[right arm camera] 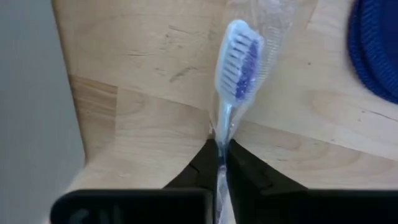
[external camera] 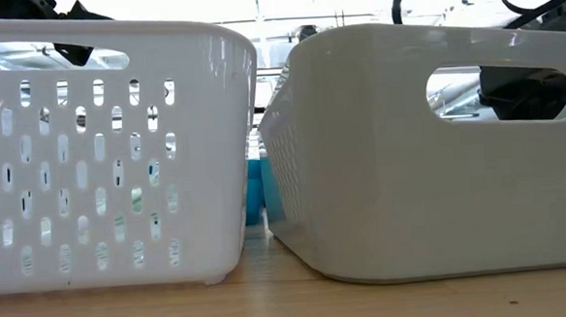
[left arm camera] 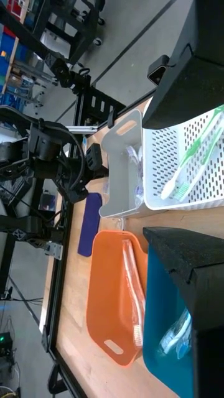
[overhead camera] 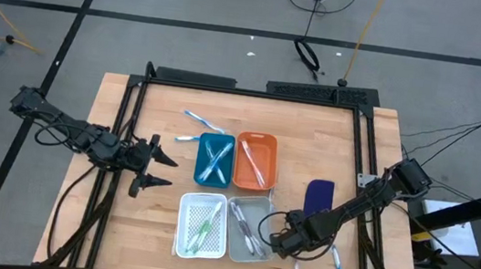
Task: Pick & Place Toothbrushes
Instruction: Put the purple toothbrush into the gray bin
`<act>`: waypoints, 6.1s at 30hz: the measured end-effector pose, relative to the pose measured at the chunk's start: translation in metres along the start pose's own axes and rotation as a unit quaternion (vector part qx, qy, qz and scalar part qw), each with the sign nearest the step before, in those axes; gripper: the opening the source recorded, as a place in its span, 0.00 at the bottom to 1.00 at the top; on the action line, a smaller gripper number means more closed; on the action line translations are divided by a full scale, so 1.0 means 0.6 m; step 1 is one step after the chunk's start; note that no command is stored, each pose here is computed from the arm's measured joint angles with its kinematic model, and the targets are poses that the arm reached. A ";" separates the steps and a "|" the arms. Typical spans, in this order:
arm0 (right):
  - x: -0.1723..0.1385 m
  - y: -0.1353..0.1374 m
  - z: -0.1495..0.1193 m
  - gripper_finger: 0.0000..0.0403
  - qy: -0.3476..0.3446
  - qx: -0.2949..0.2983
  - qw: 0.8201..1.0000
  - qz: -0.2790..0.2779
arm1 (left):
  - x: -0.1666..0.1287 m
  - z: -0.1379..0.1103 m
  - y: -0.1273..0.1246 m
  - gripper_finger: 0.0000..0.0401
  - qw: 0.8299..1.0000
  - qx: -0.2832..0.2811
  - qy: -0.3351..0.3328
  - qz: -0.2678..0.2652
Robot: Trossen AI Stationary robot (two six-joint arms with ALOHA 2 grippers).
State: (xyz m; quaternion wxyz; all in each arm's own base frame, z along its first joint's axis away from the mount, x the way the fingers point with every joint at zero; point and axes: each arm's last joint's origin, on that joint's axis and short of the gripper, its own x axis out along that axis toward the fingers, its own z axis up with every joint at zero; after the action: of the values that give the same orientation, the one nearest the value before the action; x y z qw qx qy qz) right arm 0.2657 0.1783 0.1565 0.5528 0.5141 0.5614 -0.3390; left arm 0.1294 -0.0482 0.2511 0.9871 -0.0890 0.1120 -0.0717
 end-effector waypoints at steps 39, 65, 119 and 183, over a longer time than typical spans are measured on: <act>-0.141 -0.052 0.011 0.00 -0.206 -0.094 0.971 0.075 | 0.000 0.000 0.000 0.68 1.000 -0.022 0.000 -0.001; -0.210 -0.050 -0.008 0.00 -0.476 -0.372 0.790 0.105 | 0.000 0.000 0.000 0.68 1.000 -0.026 -0.001 -0.001; -0.322 -0.061 -0.026 0.00 -0.373 -0.399 0.588 0.596 | 0.000 0.000 0.000 0.68 1.000 -0.022 -0.001 0.000; -0.111 0.151 0.125 0.00 -0.080 -0.312 0.927 0.190 | 0.000 0.000 0.000 0.68 1.000 0.005 0.000 0.001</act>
State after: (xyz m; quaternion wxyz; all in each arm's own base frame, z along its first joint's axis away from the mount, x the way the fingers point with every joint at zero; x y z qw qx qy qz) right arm 0.3631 0.1154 0.2262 0.7829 0.3836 0.4840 -0.0750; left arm 0.1294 -0.0482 0.2511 0.9876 -0.0843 0.1116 -0.0712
